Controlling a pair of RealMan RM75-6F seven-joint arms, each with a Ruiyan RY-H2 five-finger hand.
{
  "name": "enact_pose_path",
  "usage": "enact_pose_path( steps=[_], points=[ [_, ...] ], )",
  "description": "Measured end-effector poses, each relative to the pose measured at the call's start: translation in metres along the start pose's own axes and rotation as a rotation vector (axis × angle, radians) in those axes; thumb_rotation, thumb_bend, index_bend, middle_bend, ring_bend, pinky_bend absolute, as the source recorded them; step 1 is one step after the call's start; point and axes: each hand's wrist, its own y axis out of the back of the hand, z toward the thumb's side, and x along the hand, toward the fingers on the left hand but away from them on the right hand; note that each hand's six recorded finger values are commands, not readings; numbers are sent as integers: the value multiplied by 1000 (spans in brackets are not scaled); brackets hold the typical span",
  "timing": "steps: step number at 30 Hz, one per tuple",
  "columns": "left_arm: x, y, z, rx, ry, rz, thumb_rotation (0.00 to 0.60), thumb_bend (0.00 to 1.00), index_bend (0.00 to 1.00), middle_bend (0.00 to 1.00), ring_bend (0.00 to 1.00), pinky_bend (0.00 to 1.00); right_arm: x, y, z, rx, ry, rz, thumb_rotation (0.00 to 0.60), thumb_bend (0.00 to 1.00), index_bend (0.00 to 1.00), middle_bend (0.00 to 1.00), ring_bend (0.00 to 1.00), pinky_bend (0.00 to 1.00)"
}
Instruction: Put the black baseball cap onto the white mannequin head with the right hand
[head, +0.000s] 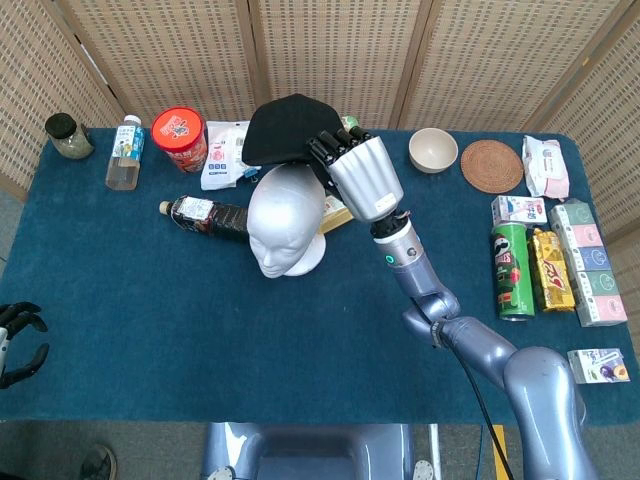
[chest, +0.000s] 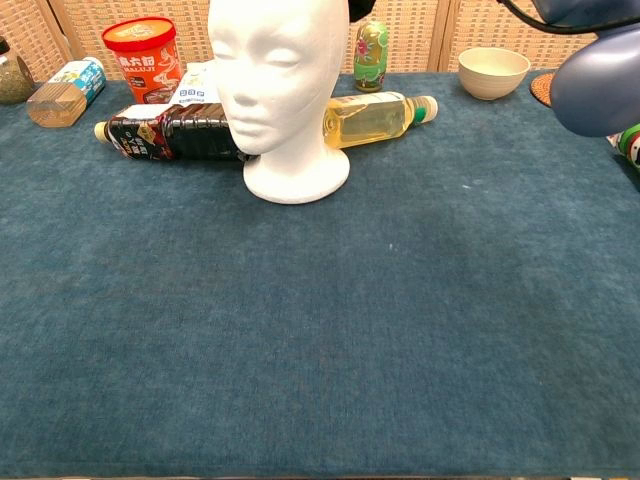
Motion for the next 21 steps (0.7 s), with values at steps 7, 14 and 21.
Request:
enact_pose_path(
  steps=[7, 14, 21],
  points=[
    [-1, -2, -5, 0, 14, -6, 600, 341, 455, 314, 259, 335, 0, -13, -1, 24, -5, 40, 600, 713, 766, 628, 678, 732],
    [0, -3, -5, 1, 14, -11, 600, 339, 455, 314, 259, 335, 1, -20, 3, 17, -2, 54, 600, 713, 766, 628, 680, 736],
    [-1, -2, -6, 4, 17, -7, 600, 340, 455, 313, 259, 335, 0, -27, 2, 39, -4, 74, 600, 714, 766, 628, 680, 735]
  ],
)
